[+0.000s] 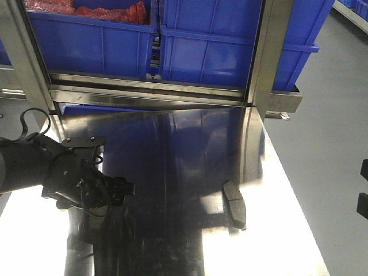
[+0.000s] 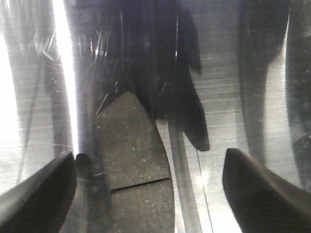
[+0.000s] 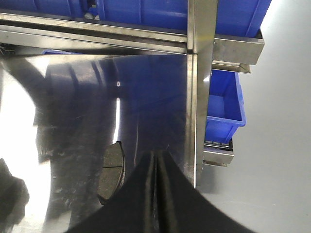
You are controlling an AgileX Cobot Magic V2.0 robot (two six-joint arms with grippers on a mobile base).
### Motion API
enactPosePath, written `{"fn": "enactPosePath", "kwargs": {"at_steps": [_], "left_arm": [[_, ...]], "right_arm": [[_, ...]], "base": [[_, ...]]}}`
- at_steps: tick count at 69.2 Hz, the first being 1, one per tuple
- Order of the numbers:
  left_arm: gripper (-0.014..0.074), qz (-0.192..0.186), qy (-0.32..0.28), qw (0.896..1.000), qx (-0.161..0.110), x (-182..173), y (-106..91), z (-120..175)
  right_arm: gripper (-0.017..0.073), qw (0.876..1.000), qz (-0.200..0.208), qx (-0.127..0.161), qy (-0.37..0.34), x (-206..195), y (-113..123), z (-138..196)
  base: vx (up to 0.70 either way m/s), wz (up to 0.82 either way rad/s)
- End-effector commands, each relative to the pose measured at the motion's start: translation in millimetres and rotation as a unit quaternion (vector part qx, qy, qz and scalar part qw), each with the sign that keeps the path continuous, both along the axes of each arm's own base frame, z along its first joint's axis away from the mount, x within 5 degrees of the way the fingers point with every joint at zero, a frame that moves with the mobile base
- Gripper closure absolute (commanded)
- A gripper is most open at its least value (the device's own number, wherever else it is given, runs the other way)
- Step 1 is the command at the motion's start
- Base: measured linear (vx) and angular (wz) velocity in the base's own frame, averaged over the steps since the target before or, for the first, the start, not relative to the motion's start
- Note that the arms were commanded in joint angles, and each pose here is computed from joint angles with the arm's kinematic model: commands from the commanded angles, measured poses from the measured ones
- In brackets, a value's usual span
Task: Move and align brake pads A on conveyor
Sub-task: 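Lower the left gripper around the dark brake pad and close it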
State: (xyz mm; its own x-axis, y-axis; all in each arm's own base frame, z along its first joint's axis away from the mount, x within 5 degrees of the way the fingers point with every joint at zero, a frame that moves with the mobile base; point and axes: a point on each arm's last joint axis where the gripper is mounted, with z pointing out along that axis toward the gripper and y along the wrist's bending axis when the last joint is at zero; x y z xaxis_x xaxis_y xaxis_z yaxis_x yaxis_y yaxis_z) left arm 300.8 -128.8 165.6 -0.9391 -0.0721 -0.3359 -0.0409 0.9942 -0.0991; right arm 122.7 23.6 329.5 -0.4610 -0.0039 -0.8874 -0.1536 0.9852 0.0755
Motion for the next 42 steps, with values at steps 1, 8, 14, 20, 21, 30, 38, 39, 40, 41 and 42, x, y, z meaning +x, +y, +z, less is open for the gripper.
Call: {"fn": "enactPosePath", "kwargs": {"at_steps": [1, 8, 14, 20, 21, 30, 38, 39, 40, 41, 42], "left_arm": [[0.0061, 0.001, -0.032, 0.999, -0.018, 1.7, -3.2, 18.0], [0.0060, 0.001, -0.031, 0.999, -0.017, 1.5, -3.0, 17.9], [0.0060, 0.001, -0.027, 1.000, -0.015, 0.8, -2.7, 17.5], [0.0060, 0.001, -0.025, 1.000, -0.014, 0.6, -2.5, 17.4], [0.0060, 0.001, -0.025, 1.000, -0.014, 0.6, -2.5, 17.4], [0.0060, 0.001, -0.022, 1.000, -0.012, -0.2, -2.2, 15.8], [0.0060, 0.002, -0.020, 1.000, -0.012, -0.2, -2.2, 13.8], [0.0060, 0.002, -0.020, 1.000, -0.012, -0.2, -2.3, 13.8], [0.0060, 0.002, -0.020, 1.000, -0.012, -0.2, -2.3, 13.8], [0.0060, 0.002, -0.019, 1.000, -0.012, -0.1, -2.3, 13.0], [0.0060, 0.002, -0.017, 1.000, -0.011, -0.1, -2.3, 12.4]], "right_arm": [[0.0569, 0.999, 0.000, 0.005, -0.047, 2.9, 0.3, 13.8], [0.0569, 0.999, 0.000, 0.005, -0.047, 2.9, 0.3, 13.8], [0.0569, 0.999, 0.000, 0.005, -0.047, 2.9, 0.3, 13.8], [0.0569, 0.999, 0.000, 0.005, -0.047, 2.9, 0.3, 13.8], [0.0569, 0.999, 0.000, 0.005, -0.047, 2.9, 0.3, 13.8], [0.0569, 0.999, 0.000, 0.005, -0.047, 2.9, 0.3, 13.8], [0.0569, 0.999, 0.000, 0.005, -0.047, 2.9, 0.3, 13.8], [0.0569, 0.999, 0.000, 0.005, -0.047, 2.9, 0.3, 13.8], [0.0569, 0.999, 0.000, 0.005, -0.047, 2.9, 0.3, 13.8], [0.0569, 0.999, 0.000, 0.005, -0.047, 2.9, 0.3, 13.8], [0.0569, 0.999, 0.000, 0.005, -0.047, 2.9, 0.3, 13.8]], "base": [[0.00, 0.00], [0.00, 0.00], [0.00, 0.00], [0.00, 0.00], [0.00, 0.00], [0.00, 0.00], [0.00, 0.00], [0.00, 0.00], [0.00, 0.00], [0.00, 0.00], [0.00, 0.00]]}}
